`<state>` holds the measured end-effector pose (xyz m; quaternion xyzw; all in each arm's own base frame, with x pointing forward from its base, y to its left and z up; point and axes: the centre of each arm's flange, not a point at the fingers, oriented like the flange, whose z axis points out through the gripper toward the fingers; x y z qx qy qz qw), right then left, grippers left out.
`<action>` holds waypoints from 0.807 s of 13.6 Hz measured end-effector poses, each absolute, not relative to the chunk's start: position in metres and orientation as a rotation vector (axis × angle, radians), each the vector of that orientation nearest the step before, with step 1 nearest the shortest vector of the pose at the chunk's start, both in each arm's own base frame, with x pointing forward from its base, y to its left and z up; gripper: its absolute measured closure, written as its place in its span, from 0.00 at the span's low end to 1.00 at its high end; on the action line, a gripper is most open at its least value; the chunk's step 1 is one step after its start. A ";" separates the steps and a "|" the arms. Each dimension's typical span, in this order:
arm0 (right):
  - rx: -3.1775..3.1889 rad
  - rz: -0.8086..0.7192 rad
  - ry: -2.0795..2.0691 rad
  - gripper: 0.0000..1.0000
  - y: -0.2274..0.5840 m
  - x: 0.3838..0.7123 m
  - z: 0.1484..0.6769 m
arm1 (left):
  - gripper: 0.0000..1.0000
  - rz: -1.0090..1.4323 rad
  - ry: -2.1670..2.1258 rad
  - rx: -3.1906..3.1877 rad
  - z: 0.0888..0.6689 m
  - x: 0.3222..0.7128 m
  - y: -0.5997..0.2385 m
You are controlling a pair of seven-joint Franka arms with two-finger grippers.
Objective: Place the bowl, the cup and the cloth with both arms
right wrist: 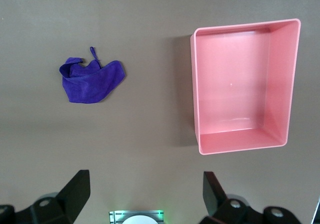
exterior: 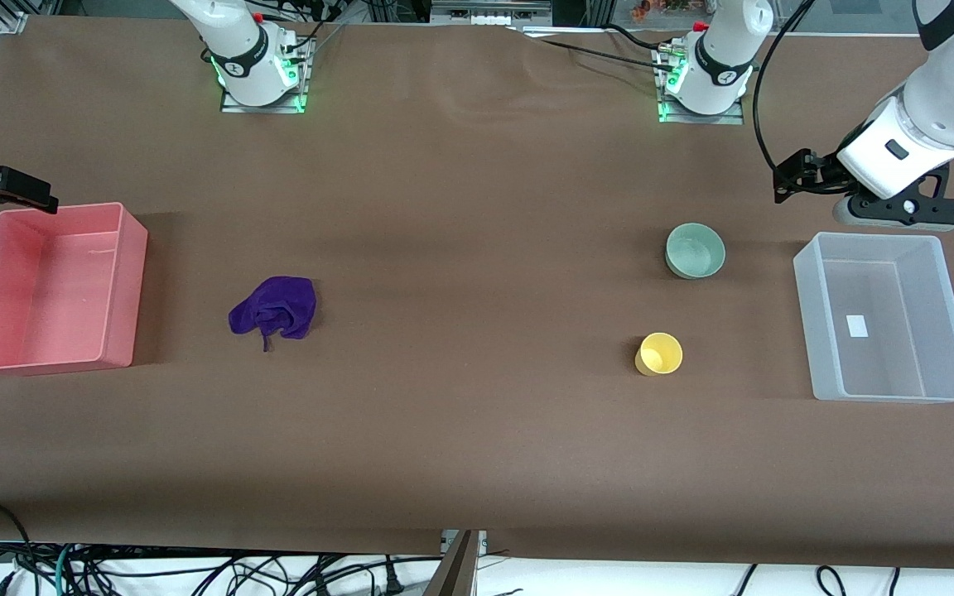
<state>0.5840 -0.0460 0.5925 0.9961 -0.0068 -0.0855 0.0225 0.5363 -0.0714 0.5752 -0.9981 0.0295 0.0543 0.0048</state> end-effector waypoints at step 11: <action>3.151 -0.371 -0.036 0.00 -0.040 0.605 0.483 | 0.00 0.273 0.104 -3.121 0.541 0.553 -0.072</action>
